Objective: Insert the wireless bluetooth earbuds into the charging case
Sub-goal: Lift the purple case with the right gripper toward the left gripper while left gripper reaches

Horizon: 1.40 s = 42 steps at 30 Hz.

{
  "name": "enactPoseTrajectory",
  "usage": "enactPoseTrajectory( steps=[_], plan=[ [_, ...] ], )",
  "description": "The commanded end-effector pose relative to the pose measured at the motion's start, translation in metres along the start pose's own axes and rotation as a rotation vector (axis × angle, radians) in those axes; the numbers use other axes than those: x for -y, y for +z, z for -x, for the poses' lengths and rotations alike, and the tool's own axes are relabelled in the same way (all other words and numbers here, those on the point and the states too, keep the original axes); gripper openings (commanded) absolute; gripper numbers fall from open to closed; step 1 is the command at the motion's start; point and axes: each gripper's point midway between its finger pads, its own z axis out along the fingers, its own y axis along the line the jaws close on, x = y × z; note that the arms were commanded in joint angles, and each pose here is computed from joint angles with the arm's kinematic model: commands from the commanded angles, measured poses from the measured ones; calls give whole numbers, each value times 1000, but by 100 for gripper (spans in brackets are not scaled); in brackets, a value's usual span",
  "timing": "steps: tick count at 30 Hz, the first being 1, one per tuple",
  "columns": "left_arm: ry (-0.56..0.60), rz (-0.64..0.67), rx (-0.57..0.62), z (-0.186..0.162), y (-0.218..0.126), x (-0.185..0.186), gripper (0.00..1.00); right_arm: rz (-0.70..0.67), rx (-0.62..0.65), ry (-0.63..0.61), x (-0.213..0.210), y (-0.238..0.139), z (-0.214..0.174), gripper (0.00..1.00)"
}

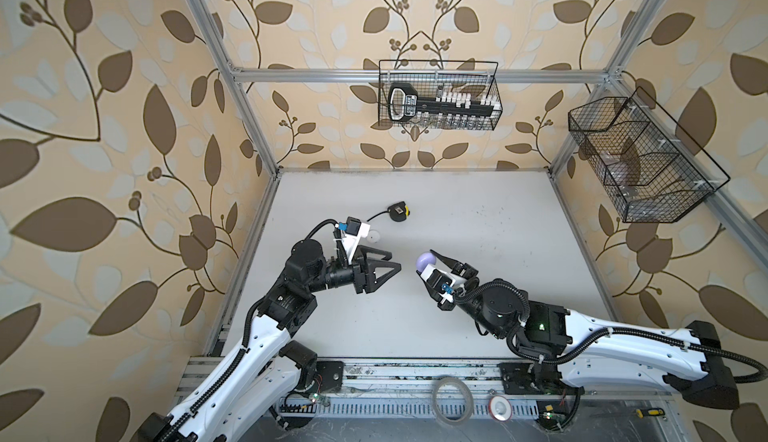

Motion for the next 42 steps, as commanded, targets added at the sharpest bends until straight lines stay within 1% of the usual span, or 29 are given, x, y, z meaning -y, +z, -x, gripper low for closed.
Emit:
enactPoseTrajectory(
  steps=[1,4,8,12,34,42],
  plan=[
    [90,11,11,13,2,9,63,-41,5,-11,4,2,2,25],
    [105,11,12,13,4,12,61,-59,-9,-13,5,4,-1,25],
    [130,12,38,15,0,17,58,-54,-9,-5,2,7,-1,25],
    [136,-6,54,16,-1,22,57,-43,-6,7,0,9,2,25],
    [150,-28,34,13,7,26,49,29,4,63,-17,25,20,21],
    [146,-28,24,13,11,25,42,24,16,85,-15,25,24,21]
  ],
)
